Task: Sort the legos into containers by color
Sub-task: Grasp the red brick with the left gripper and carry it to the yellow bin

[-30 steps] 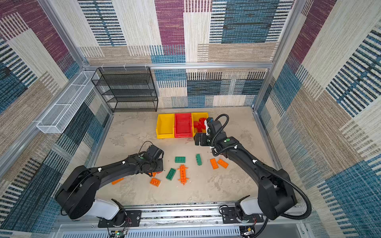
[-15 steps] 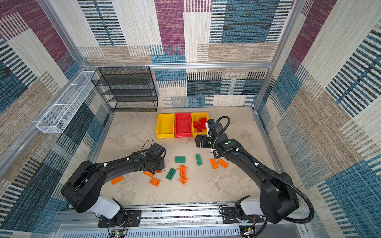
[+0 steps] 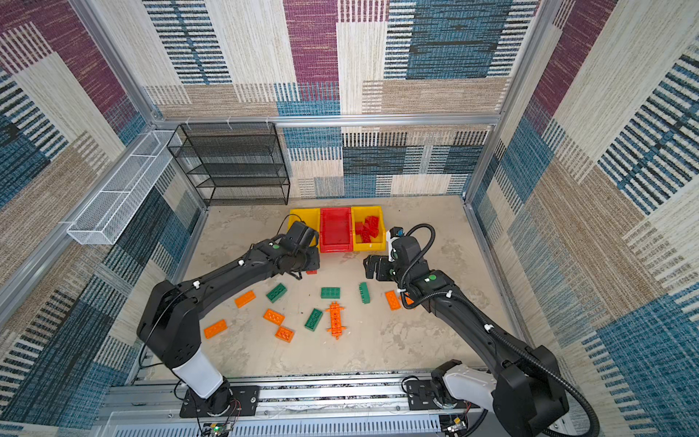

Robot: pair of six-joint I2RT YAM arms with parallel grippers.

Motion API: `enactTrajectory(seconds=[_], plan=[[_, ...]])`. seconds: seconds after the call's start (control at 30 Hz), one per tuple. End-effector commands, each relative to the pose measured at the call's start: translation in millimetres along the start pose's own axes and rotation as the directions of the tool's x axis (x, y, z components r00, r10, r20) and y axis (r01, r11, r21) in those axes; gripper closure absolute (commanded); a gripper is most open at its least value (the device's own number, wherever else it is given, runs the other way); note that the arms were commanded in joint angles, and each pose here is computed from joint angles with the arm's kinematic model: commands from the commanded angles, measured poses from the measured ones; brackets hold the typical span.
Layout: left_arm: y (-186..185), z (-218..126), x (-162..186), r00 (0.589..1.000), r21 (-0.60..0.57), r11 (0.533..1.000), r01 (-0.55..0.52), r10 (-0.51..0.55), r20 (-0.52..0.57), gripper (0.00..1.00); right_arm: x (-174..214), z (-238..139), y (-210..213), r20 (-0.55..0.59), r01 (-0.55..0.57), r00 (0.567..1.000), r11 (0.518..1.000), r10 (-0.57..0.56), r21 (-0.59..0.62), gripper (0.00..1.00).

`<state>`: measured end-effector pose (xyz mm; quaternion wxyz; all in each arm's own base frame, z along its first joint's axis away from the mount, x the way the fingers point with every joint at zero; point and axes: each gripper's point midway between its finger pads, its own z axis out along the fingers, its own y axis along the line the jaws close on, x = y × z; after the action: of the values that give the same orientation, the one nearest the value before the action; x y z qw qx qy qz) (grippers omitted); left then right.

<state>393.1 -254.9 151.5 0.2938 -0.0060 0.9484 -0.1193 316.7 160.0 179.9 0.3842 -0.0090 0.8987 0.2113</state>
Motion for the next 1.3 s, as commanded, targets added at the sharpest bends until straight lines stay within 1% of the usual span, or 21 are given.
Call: enactTrajectory(seconds=[0.0, 0.1, 0.2, 0.33, 0.43, 0.5, 0.73, 0.8, 0.87, 0.9, 1.0, 1.03, 1.1, 1.2, 1.27], plan=[[-29, 5, -27, 0.997, 0.061, 0.995, -0.073, 0.073, 0.005, 0.8, -6, -6, -2, 0.05, -0.033, 0.998, 0.999, 0.033, 0.005, 0.0], [-62, 16, -58, 0.994, 0.128, 0.986, -0.11, 0.105, 0.043, 0.8, -3, -11, -7, 0.067, -0.05, 0.997, 0.999, 0.049, 0.018, 0.0], [-94, 31, -81, 0.987, 0.212, 0.966, -0.147, 0.13, 0.093, 0.8, -2, -14, -10, 0.08, -0.061, 0.995, 0.998, 0.059, 0.024, 0.0], [-133, 50, -103, 0.978, 0.344, 0.921, -0.184, 0.137, 0.155, 0.79, 1, -15, -12, 0.081, -0.073, 0.994, 0.997, 0.071, 0.024, 0.0], [-162, 60, -112, 0.974, 0.454, 0.868, -0.203, 0.13, 0.187, 0.79, 2, -14, -13, 0.079, -0.083, 0.994, 0.996, 0.081, 0.022, 0.0], [-174, 66, -116, 0.972, 0.502, 0.841, -0.204, 0.113, 0.205, 0.79, 2, -15, -13, 0.078, -0.088, 0.993, 0.996, 0.085, 0.025, 0.0], [-180, 95, -128, 0.965, 0.494, 0.845, -0.203, 0.089, 0.246, 0.76, 1, -18, -17, 0.085, -0.092, 0.993, 0.995, 0.088, 0.046, 0.0], [-178, 105, -128, 0.964, 0.479, 0.857, -0.193, 0.075, 0.254, 0.75, 0, -18, -18, 0.085, -0.091, 0.993, 0.995, 0.086, 0.052, 0.0], [-175, 112, -128, 0.962, 0.466, 0.864, -0.19, 0.07, 0.263, 0.69, -3, -19, -17, 0.087, -0.089, 0.993, 0.995, 0.084, 0.055, 0.0], [-175, 116, -128, 0.963, 0.465, 0.866, -0.187, 0.067, 0.262, 0.62, -4, -19, -18, 0.086, -0.089, 0.993, 0.994, 0.084, 0.059, 0.0], [-177, 119, -127, 0.963, 0.471, 0.862, -0.187, 0.067, 0.26, 0.32, -5, -18, -18, 0.083, -0.089, 0.993, 0.994, 0.084, 0.064, 0.0], [-177, 118, -128, 0.963, 0.476, 0.859, -0.189, 0.067, 0.263, 0.26, -5, -19, -18, 0.083, -0.089, 0.993, 0.994, 0.084, 0.064, 0.0], [-180, 110, -129, 0.961, 0.492, 0.849, -0.194, 0.064, 0.268, 0.2, -6, -19, -18, 0.084, -0.091, 0.993, 0.994, 0.086, 0.063, 0.0], [-183, 89, -132, 0.959, 0.522, 0.831, -0.191, 0.045, 0.28, 0.18, -7, -21, -15, 0.085, -0.09, 0.993, 0.995, 0.085, 0.053, 0.0], [-181, 71, -132, 0.955, 0.526, 0.829, -0.192, 0.035, 0.294, 0.18, -7, -22, -14, 0.086, -0.089, 0.993, 0.995, 0.086, 0.042, 0.0]])
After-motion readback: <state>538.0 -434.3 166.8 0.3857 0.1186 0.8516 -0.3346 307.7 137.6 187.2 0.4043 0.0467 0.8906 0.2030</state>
